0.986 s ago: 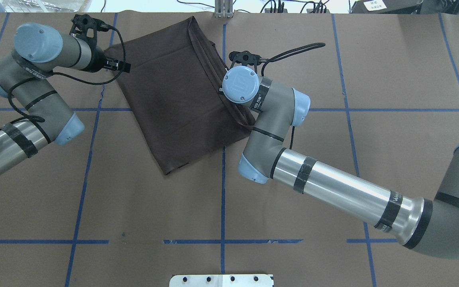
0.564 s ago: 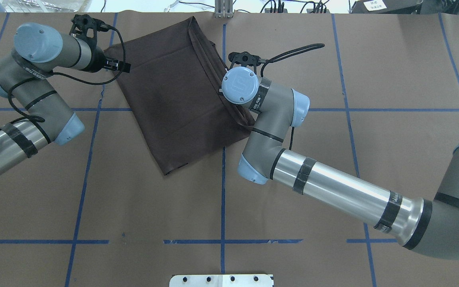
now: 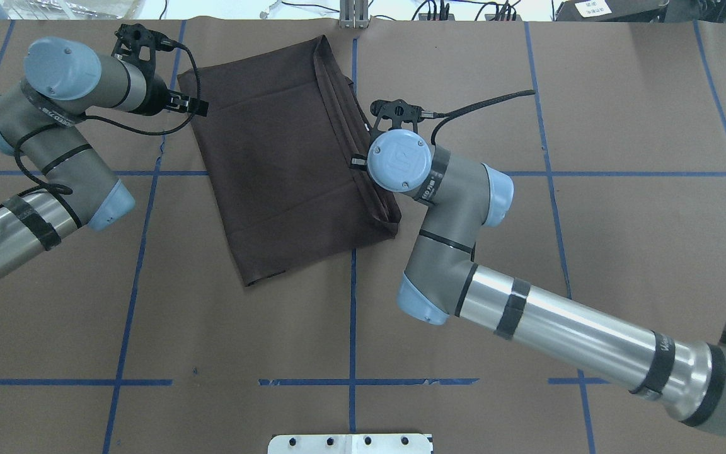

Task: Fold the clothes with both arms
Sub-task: 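Drag the shirt toward the robot with the right gripper, straightening it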

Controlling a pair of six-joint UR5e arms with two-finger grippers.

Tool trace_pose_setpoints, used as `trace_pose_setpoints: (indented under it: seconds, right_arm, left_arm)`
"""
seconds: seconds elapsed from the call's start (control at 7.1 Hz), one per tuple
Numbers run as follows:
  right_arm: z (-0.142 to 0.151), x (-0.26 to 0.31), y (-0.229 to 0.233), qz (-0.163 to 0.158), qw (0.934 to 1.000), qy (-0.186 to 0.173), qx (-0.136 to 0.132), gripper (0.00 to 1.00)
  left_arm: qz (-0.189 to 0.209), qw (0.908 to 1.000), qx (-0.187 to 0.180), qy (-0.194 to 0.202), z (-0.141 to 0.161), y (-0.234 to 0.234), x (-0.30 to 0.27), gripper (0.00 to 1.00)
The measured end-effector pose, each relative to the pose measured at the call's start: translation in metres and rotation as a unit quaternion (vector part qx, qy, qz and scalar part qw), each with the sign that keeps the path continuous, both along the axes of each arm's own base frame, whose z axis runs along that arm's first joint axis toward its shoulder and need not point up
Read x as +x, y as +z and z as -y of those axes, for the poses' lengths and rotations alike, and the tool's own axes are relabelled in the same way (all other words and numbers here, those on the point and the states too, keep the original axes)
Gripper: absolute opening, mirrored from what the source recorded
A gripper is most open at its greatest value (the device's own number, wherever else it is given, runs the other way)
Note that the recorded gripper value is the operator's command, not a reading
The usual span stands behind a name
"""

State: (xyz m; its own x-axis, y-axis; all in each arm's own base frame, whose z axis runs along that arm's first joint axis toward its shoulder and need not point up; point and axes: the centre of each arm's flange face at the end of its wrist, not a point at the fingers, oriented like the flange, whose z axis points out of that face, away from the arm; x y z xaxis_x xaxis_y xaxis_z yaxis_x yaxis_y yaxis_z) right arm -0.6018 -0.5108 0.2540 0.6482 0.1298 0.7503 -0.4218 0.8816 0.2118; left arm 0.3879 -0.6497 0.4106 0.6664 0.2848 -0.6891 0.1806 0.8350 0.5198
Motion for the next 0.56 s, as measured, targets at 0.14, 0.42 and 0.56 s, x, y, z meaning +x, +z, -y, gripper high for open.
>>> trace_pose_setpoints:
  seconds: [0.14,0.42,0.56]
  right_arm:
    - [-0.042,0.014,0.009,-0.001,0.9999,-0.011,0.007,0.0]
    - [-0.116,0.056,0.027,-0.003,0.9993,-0.033,0.019,0.0]
    - [-0.138,0.074,0.043,-0.01,0.999,-0.039,0.02,0.0]
  left_arm:
    - [-0.002,1.0,0.0,0.001,-0.001,-0.001,0.002,1.0]
    - [-0.007,1.0,-0.006,0.0,-0.005,-0.003,0.007,1.0]
    - [-0.011,0.9999,-0.007,0.001,-0.007,-0.006,0.01,1.0]
